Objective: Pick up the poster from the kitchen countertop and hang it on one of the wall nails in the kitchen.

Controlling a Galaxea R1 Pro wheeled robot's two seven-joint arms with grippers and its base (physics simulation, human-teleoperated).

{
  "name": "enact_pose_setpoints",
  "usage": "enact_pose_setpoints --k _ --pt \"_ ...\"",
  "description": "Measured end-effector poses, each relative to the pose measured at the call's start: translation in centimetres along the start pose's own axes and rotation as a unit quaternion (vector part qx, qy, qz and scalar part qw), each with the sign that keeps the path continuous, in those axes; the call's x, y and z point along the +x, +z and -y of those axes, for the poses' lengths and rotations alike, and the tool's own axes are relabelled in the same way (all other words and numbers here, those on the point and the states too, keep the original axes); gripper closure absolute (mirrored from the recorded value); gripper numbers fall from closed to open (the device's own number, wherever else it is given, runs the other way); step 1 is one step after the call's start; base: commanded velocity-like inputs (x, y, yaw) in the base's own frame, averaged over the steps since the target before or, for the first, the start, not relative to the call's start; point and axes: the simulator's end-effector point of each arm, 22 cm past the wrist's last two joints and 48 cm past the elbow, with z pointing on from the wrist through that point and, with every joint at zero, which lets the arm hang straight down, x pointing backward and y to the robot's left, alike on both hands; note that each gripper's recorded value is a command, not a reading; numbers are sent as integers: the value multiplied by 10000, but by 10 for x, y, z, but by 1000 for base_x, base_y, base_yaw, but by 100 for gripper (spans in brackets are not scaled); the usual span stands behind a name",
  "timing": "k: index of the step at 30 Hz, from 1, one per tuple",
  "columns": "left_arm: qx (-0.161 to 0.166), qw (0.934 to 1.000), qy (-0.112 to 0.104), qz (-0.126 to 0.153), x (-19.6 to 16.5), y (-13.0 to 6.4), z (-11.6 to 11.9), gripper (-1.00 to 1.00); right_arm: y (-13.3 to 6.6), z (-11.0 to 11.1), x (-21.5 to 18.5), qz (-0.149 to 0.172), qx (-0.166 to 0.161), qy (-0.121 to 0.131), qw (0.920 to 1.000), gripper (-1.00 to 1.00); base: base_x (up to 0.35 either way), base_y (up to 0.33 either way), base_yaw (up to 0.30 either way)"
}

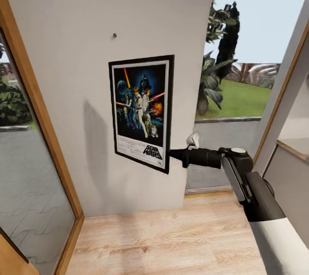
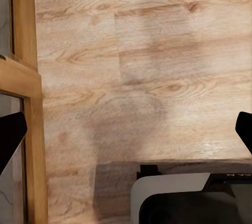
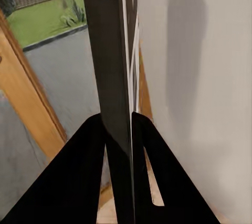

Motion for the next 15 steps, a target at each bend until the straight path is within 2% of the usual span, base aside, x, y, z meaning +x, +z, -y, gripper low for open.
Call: enact_pose_setpoints --k 2,3,4,10,15 --pt "0 10000 0 0 0 0 0 -100 -1 -10 -22 53 -249 -93 9996 100 0 0 0" --pt "0 10000 0 0 0 0 0 -100 -1 -8 -22 40 -228 -119 9997 100 0 0 0" --pt "0 10000 0 -1 0 0 0 -100 -1 -13 -36 78 -365 -164 9992 100 0 0 0" --pt "0 10000 0 3 0 0 0 -100 -5 -25 -78 -24 -789 -64 9969 100 0 0 0" --pt "0 10000 0 4 0 0 0 -100 -10 -38 -114 54 -1001 -274 9946 100 0 0 0"
